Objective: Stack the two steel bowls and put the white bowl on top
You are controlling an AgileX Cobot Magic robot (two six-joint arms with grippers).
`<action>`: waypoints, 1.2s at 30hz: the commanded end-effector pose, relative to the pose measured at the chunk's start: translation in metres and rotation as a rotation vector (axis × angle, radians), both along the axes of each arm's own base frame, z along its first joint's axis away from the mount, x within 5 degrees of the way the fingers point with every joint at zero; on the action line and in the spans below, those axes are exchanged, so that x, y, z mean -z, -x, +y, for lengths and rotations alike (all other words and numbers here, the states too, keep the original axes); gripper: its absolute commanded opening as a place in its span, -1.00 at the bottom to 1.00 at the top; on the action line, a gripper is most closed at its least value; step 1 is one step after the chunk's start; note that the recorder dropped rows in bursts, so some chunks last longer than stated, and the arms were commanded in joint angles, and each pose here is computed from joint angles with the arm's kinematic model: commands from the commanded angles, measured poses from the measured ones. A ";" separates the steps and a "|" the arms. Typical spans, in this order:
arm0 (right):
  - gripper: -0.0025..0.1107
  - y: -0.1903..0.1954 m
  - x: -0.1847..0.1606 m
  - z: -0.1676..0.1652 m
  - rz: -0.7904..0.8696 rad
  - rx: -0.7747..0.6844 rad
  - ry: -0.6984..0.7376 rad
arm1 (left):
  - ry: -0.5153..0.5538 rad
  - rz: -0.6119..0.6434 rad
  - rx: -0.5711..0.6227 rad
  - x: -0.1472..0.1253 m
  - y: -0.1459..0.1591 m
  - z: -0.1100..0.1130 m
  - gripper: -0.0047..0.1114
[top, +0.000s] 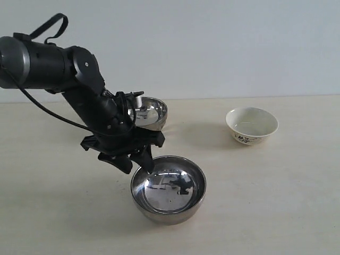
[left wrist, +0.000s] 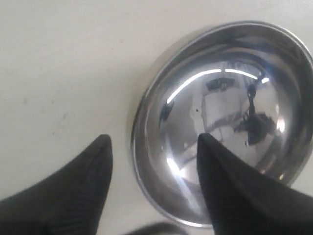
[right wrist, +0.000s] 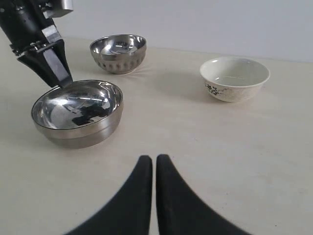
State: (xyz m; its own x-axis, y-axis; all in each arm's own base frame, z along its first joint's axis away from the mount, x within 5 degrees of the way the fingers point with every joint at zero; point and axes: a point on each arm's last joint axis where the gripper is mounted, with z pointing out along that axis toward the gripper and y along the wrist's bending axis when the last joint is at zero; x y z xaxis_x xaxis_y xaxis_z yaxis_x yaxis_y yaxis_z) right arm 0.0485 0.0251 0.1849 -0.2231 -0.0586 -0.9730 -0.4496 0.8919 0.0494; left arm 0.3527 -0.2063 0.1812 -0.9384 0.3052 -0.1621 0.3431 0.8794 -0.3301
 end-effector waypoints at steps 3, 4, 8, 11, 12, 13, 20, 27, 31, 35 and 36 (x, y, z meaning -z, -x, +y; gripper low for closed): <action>-0.96 0.000 -0.001 -0.001 -0.014 0.005 0.003 | -0.107 0.043 0.053 -0.030 0.017 0.016 -0.06; -0.96 0.000 -0.001 -0.001 -0.014 0.005 0.003 | -0.144 0.052 0.042 -0.033 0.019 0.020 -0.07; -0.96 0.000 -0.001 -0.001 -0.014 0.005 0.003 | -0.276 0.075 0.015 -0.046 0.027 0.035 -0.15; -0.96 0.000 -0.001 -0.001 -0.014 0.005 0.003 | -0.307 0.036 0.012 -0.054 0.029 0.040 -0.22; -0.96 0.000 -0.001 -0.001 -0.014 0.005 0.003 | -0.309 0.036 0.012 -0.055 0.031 0.041 -0.28; -0.96 0.000 -0.001 -0.001 -0.014 0.005 0.003 | -0.311 0.040 0.013 -0.055 0.033 0.043 -0.34; -0.96 0.000 -0.001 -0.001 -0.014 0.005 0.003 | -0.386 0.095 0.103 -0.039 0.063 0.061 -0.85; -0.96 0.000 -0.001 -0.001 -0.014 0.005 0.003 | -0.362 0.010 0.071 -0.046 0.096 0.079 -0.85; -0.96 0.000 -0.001 -0.001 -0.014 0.005 0.003 | -0.297 -0.109 0.045 -0.053 0.118 0.089 -0.85; -0.96 0.000 -0.001 -0.001 -0.014 0.005 0.003 | -0.150 -0.276 -0.029 -0.056 0.141 0.096 -0.85; -0.96 0.000 -0.001 -0.001 -0.014 0.005 0.003 | -0.100 -0.325 -0.059 -0.059 0.146 0.097 -0.85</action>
State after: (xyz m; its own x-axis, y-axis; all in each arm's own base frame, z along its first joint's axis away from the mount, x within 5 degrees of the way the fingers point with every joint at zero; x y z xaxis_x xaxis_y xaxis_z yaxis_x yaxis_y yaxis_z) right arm 0.0485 0.0251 0.1849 -0.2231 -0.0586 -0.9730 -0.4496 0.8919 0.0494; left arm 0.2176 -0.1115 0.2355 -0.8885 0.3655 -0.2776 0.3948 0.9170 -0.0563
